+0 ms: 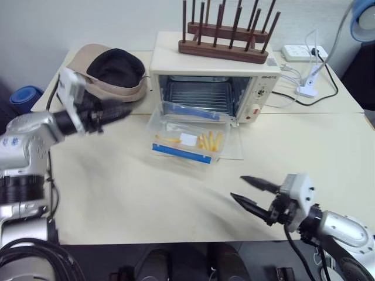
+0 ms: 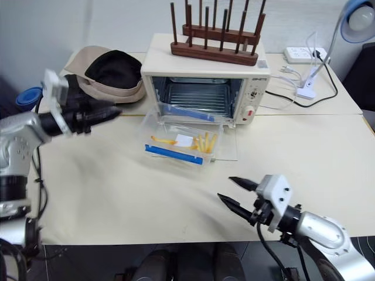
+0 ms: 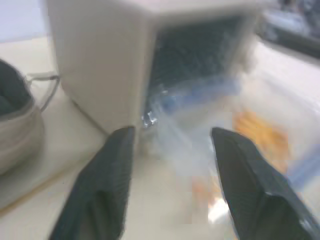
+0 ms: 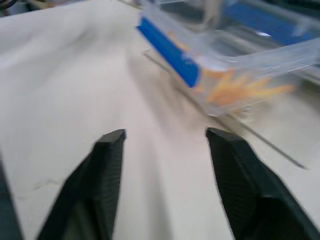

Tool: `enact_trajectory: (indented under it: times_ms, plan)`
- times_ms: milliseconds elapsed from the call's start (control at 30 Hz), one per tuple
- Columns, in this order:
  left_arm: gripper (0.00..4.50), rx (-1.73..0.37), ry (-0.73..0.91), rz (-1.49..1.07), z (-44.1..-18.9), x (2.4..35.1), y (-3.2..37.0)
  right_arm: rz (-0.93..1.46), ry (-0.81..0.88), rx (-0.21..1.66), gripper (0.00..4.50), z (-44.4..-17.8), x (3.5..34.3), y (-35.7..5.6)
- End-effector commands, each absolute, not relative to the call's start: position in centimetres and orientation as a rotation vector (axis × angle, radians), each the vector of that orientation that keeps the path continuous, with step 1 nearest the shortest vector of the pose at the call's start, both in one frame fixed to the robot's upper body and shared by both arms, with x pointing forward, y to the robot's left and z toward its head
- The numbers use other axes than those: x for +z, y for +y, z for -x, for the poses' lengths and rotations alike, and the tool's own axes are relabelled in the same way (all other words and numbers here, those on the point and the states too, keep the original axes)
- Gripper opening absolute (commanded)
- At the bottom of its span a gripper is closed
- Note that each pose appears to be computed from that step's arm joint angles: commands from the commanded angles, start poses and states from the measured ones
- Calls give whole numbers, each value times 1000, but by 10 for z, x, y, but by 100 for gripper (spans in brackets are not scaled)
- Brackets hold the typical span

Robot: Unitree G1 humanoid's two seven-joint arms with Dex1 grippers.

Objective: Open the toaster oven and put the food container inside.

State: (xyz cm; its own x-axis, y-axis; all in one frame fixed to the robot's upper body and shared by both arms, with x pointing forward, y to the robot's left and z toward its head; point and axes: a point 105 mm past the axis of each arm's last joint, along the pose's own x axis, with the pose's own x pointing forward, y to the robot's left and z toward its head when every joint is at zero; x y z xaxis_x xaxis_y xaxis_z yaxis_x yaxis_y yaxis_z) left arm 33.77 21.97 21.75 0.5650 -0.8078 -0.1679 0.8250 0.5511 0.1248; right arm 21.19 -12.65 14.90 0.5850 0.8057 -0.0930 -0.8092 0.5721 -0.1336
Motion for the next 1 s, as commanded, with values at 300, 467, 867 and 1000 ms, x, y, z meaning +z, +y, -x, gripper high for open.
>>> enact_trajectory:
  times_ms: [300,467,867,1000]
  plan:
    - [6,-1159,40,-237,-325,167,147,179,-12,940,1,-259,152,-97]
    - [6,-1063,-10,-128,-346,171,126,156,-67,885,1,-285,163,-98]
    - [6,-925,-130,-52,-382,180,87,194,-243,540,1,-387,194,-132]
    - [6,-879,-162,-32,-396,185,81,200,-259,534,1,-398,195,-128]
